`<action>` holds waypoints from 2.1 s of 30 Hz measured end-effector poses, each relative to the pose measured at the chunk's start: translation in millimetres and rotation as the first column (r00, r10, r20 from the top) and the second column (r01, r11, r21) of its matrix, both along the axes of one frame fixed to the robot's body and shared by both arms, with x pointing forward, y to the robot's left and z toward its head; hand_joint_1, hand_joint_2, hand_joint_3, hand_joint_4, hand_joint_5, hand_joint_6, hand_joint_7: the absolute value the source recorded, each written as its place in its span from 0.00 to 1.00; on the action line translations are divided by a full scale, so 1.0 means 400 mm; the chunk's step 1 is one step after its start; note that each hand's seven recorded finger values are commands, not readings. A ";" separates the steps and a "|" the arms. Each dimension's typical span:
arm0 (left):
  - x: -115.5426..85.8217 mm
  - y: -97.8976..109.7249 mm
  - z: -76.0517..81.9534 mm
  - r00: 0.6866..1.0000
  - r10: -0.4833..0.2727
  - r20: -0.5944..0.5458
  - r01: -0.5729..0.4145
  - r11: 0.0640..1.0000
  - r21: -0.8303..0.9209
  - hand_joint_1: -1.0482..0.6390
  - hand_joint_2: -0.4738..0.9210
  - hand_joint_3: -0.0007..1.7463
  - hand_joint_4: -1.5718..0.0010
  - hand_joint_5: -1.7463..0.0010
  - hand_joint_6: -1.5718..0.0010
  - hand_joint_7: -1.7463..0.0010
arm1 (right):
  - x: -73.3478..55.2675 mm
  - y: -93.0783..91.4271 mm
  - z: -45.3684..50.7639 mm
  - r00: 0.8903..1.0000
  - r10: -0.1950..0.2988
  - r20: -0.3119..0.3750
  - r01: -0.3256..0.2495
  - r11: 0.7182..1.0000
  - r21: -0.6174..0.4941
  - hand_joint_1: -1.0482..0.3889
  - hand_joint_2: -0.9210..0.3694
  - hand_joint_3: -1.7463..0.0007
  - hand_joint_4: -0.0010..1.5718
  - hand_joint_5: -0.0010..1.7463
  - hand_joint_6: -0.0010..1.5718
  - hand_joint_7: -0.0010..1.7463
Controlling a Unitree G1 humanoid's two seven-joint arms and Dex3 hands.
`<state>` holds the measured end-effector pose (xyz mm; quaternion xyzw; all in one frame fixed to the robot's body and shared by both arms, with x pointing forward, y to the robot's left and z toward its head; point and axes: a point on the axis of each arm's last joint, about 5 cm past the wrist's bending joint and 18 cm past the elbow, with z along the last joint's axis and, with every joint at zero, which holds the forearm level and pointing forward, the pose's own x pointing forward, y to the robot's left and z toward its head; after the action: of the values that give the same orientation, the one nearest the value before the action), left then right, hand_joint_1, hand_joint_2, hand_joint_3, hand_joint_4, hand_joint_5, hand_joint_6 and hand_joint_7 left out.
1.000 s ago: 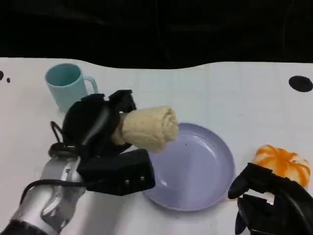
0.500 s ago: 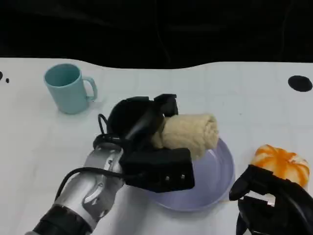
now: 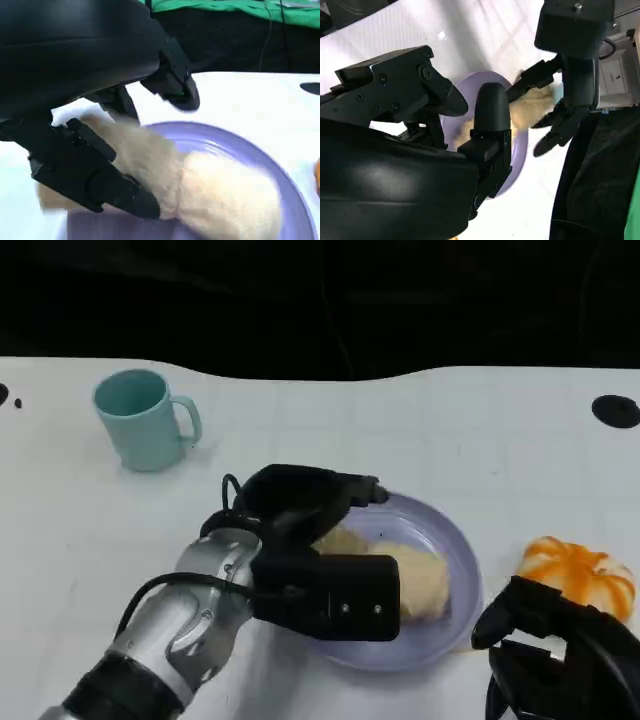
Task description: Grasp the towel on the left side of the plate with the left hand and place it into the plate.
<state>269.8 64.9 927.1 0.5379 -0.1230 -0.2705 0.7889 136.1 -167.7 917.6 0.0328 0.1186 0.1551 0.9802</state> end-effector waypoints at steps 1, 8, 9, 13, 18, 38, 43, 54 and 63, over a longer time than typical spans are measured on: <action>0.000 0.001 0.002 1.000 -0.002 0.004 0.002 1.000 0.003 0.14 1.00 0.01 0.89 0.94 0.90 1.00 | 0.000 0.000 0.000 1.000 0.000 0.000 0.000 1.000 0.000 0.66 0.16 0.41 0.41 1.00 0.33 0.90; -0.004 0.006 0.013 1.000 -0.014 0.026 0.014 1.000 0.006 0.12 1.00 0.00 0.91 0.93 0.91 1.00 | 0.000 -0.002 0.000 1.000 -0.002 0.001 0.002 1.000 -0.001 0.66 0.16 0.41 0.41 1.00 0.33 0.90; -0.006 0.009 0.014 0.999 -0.015 0.029 0.014 1.000 0.005 0.12 1.00 0.00 0.90 0.93 0.91 1.00 | 0.000 -0.002 0.000 1.000 -0.002 0.001 0.002 1.000 -0.001 0.66 0.16 0.41 0.41 1.00 0.33 0.90; -0.019 0.028 0.011 0.999 -0.021 0.038 0.021 1.000 -0.010 0.13 1.00 0.02 0.86 0.90 0.89 0.99 | 0.000 -0.002 0.001 1.000 -0.002 0.002 0.002 1.000 -0.002 0.66 0.16 0.41 0.41 1.00 0.33 0.90; -0.041 0.067 0.010 0.999 -0.005 0.048 0.008 0.998 -0.057 0.22 0.99 0.01 0.81 0.86 0.85 0.97 | 0.000 -0.001 0.001 1.000 -0.002 0.004 0.002 1.000 -0.003 0.66 0.16 0.41 0.41 1.00 0.33 0.90; -0.198 0.206 -0.050 0.982 0.187 0.006 -0.124 0.672 -0.730 0.60 0.63 0.77 0.40 0.21 0.44 0.33 | -0.001 0.004 0.006 1.000 0.009 0.017 -0.009 1.000 -0.002 0.65 0.17 0.39 0.43 1.00 0.34 0.91; -0.244 0.202 -0.065 0.964 0.211 -0.163 -0.247 0.470 -0.848 0.56 0.61 0.82 0.39 0.03 0.44 0.19 | -0.001 0.006 0.008 1.000 0.011 0.013 -0.011 1.000 -0.003 0.65 0.18 0.39 0.43 1.00 0.33 0.90; -0.355 0.216 -0.053 0.829 0.079 -0.554 -0.559 0.165 -0.813 0.56 0.63 0.82 0.41 0.00 0.51 0.03 | -0.001 0.005 0.009 1.000 0.011 0.011 -0.011 1.000 -0.001 0.65 0.19 0.39 0.43 1.00 0.33 0.90; -0.379 0.232 -0.047 0.757 -0.036 -0.652 -0.649 0.073 -0.757 0.57 0.63 0.83 0.42 0.00 0.51 0.05 | -0.003 -0.004 0.010 1.000 0.000 0.025 0.000 1.000 -0.002 0.66 0.18 0.39 0.43 1.00 0.34 0.90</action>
<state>118.3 157.8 908.3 -0.1846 0.0732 -0.0714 0.9775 134.9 -169.1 921.4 0.0300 0.1063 0.1556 0.9816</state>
